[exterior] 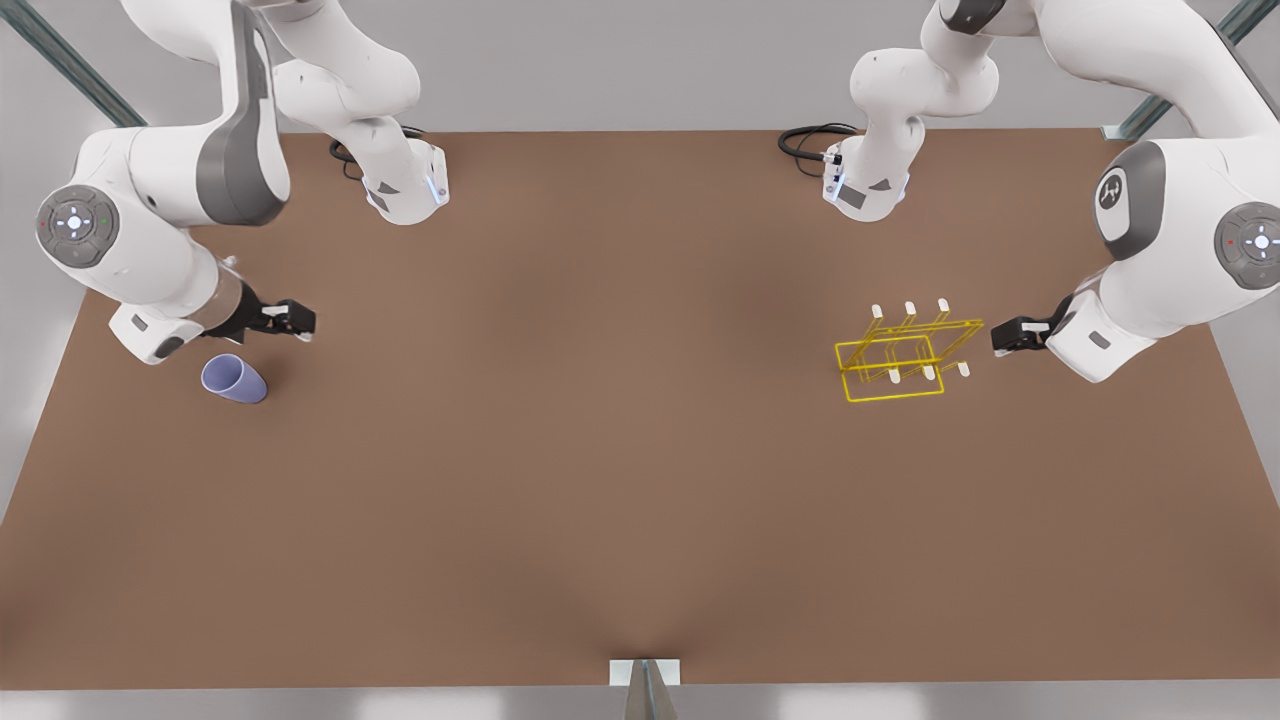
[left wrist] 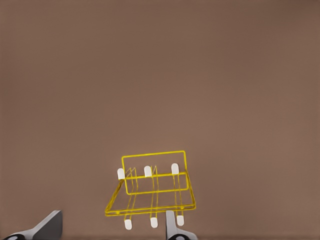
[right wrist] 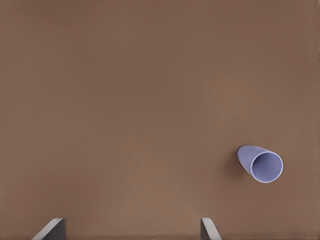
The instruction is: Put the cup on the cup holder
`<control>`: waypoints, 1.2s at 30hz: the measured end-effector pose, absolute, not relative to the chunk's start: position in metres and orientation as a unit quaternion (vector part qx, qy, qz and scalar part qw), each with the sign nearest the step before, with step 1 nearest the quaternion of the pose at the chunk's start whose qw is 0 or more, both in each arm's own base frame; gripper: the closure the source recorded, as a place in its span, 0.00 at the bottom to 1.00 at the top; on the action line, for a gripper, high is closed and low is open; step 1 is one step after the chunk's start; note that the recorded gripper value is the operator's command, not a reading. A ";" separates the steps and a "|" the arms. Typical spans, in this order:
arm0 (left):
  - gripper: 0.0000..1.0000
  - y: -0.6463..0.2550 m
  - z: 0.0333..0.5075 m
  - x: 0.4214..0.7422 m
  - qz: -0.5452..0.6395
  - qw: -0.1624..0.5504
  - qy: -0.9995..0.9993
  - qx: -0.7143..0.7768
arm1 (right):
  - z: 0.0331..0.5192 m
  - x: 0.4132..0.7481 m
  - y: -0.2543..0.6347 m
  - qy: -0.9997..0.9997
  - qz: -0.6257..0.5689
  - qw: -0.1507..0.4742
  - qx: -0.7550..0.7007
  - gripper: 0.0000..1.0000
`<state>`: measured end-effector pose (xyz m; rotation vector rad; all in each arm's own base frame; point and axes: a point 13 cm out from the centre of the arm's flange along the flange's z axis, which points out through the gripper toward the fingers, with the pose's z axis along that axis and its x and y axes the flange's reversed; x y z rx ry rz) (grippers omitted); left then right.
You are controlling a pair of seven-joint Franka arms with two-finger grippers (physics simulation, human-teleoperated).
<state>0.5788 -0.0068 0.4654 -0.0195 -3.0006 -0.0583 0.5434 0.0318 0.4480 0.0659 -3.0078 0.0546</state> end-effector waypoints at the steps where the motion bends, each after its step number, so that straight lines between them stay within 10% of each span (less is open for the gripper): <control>1: 0.00 -0.007 0.465 0.579 -0.019 0.070 -0.997 -0.007 | 0.448 0.543 0.030 -0.997 0.018 0.066 0.020 0.00; 15: 0.00 -0.010 0.469 0.581 -0.020 0.065 -0.998 -0.009 | 0.297 0.595 -0.138 -0.994 0.071 0.082 0.019 0.00; 36: 0.00 -0.009 0.466 0.582 -0.021 0.068 -0.997 -0.008 | 0.184 0.507 -0.177 -0.998 -0.005 0.040 0.053 0.00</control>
